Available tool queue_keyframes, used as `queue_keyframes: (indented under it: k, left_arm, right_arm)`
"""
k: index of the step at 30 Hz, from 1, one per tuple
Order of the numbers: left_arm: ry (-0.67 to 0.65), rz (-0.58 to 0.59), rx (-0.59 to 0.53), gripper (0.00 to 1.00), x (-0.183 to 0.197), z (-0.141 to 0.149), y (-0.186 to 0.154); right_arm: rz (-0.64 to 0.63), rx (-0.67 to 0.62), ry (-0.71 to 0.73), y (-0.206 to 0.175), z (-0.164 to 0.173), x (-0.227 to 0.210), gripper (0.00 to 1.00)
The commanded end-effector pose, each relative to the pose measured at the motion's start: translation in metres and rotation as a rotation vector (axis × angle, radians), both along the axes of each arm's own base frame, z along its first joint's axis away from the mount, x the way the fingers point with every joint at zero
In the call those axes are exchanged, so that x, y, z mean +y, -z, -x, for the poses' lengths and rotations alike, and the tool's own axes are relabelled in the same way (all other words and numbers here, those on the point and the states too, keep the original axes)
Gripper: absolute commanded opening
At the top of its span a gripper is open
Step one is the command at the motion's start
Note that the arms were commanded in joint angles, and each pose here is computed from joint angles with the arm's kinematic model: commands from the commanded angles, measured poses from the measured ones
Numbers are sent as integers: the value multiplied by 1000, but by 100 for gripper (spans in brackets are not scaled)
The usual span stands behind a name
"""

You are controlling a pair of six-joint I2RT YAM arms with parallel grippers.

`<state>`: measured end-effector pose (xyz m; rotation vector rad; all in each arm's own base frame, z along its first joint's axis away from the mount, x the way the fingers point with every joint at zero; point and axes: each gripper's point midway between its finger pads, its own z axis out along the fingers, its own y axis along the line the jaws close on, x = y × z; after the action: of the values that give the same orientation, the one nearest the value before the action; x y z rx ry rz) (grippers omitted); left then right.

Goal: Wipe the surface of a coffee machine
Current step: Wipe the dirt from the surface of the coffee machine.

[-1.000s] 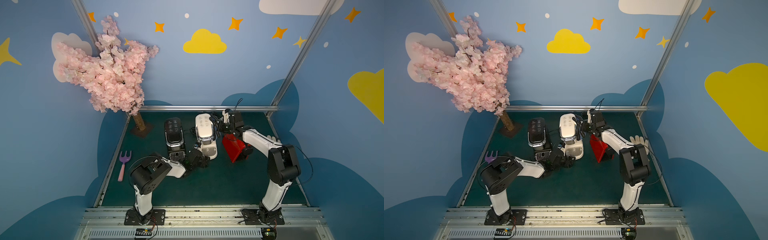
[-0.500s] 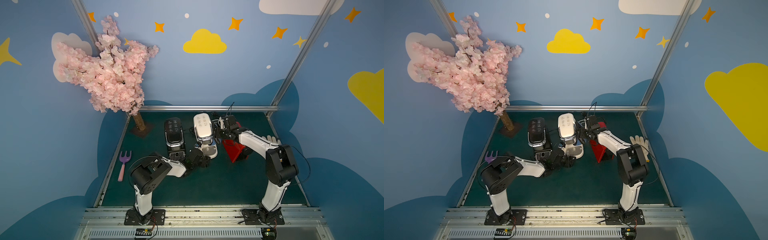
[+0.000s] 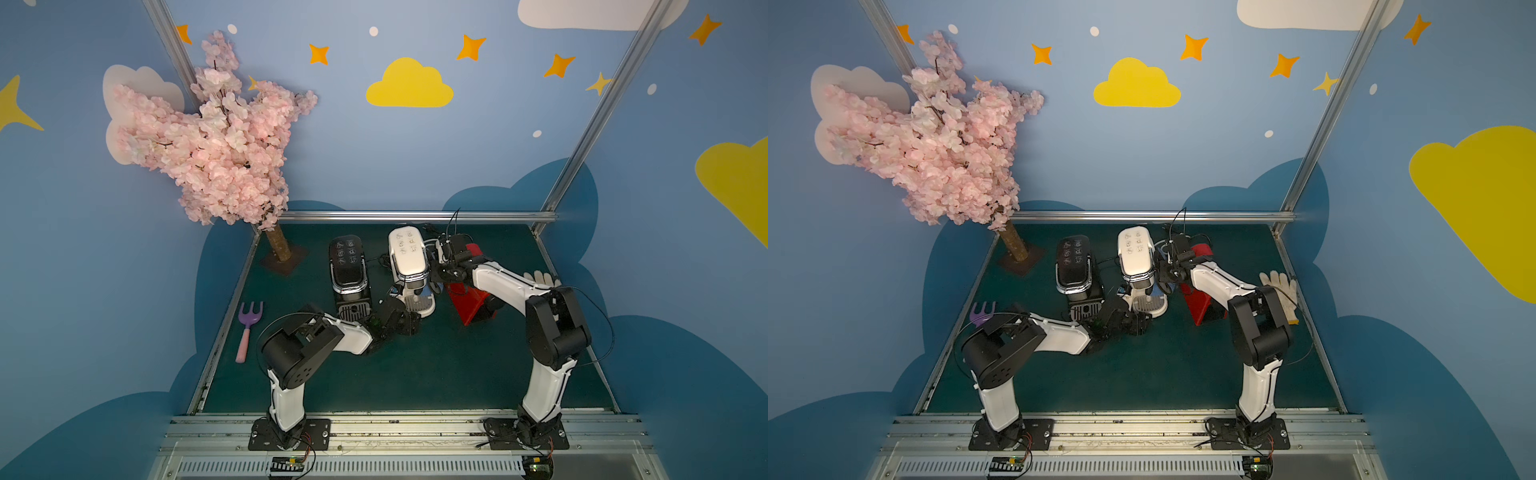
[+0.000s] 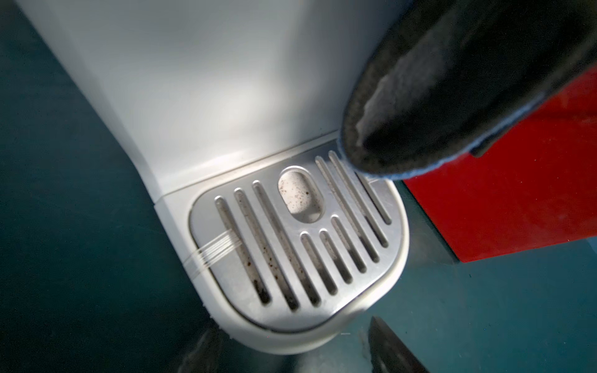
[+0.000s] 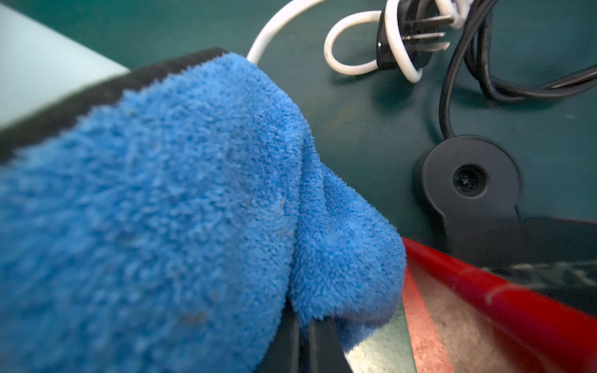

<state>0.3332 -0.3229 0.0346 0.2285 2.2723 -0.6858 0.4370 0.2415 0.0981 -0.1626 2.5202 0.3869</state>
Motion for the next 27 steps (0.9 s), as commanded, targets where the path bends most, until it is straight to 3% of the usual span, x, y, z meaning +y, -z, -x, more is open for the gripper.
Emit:
queue_keyframes:
  k: [1,16,27]
  left_arm:
    - [50,16,23,72,-11,7,2]
    - [46,23,28,72,-10,9,5]
    - [45,32,31,72,-10,9,6]
  right_arm:
    - [14,161,-107,37,42,25,2]
    - [58,174,-137,44,64,25,2]
    - [-6,188,-171,42,94,33,1]
